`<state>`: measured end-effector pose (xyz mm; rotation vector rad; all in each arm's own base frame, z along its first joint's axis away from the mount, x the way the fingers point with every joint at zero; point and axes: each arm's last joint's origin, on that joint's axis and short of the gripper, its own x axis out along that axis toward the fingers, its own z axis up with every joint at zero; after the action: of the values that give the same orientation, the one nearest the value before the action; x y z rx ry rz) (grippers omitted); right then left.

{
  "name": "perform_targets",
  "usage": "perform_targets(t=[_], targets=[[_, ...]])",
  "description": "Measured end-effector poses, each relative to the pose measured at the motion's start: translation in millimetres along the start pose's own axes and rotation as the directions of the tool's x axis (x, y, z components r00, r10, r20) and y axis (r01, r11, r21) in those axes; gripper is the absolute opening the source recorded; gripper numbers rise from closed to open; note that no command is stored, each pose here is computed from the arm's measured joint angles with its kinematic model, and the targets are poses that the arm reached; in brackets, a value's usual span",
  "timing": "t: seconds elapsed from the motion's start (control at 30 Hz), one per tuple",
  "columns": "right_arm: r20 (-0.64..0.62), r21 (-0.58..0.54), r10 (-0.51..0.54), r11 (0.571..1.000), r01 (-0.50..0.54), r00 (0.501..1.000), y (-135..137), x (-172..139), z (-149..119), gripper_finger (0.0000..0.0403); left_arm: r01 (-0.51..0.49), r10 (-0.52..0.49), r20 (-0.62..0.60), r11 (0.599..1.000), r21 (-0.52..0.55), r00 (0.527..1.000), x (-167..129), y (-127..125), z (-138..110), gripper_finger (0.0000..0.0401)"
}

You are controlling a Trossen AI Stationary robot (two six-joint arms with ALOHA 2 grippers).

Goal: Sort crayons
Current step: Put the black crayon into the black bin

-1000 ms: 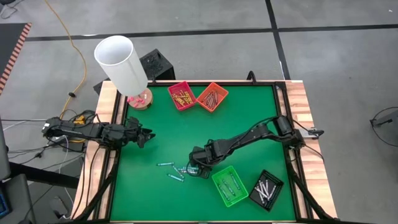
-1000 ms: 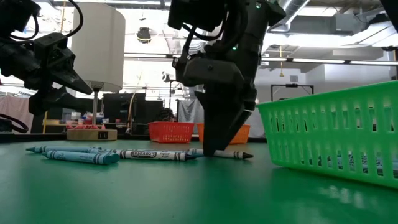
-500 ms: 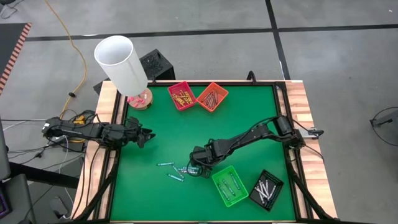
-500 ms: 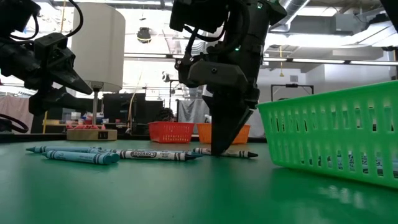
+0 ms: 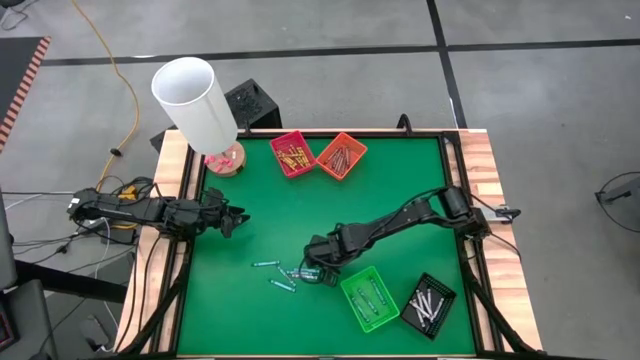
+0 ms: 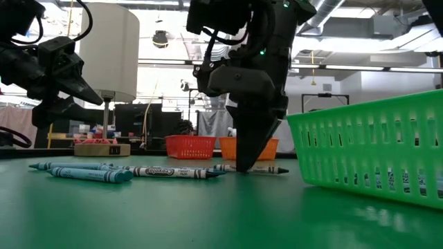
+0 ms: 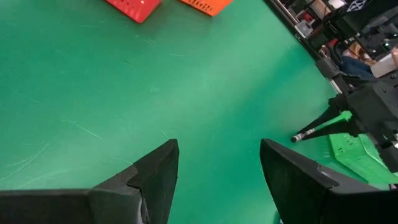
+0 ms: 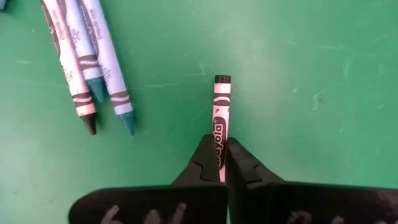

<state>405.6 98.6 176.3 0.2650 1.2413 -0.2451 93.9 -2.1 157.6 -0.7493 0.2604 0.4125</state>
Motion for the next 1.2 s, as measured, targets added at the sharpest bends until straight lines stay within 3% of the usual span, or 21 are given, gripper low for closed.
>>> perform_targets(t=[0.27,0.5,0.67,0.8,1.2], targets=[[0.019,-0.102,-0.01,0.995,0.012,1.0,8,-41,21,0.0002,0.0,0.0,0.0,1.0,0.0,1.0,0,0,0,0.0215],[-0.052,-0.1,-0.053,0.994,0.047,0.997,18,-93,21,0.0002,0.0,0.0,0.0,1.0,0.0,1.0,0,0,0,0.0215],[-0.158,0.045,-0.122,0.99,0.13,0.98,28,-118,0,0.0002,0.0,0.0,0.0,1.0,0.0,1.0,0,0,0,0.0215],[-0.242,0.169,-0.193,0.957,0.237,0.951,37,-123,-22,0.0001,0.0,0.0,0.0,1.0,0.0,1.0,0,0,0,0.0215],[-0.326,0.29,-0.15,0.924,0.25,0.933,74,-139,-87,0.0001,0.001,-0.001,0.0,1.0,0.0,1.0,0,0,0,0.0215]])
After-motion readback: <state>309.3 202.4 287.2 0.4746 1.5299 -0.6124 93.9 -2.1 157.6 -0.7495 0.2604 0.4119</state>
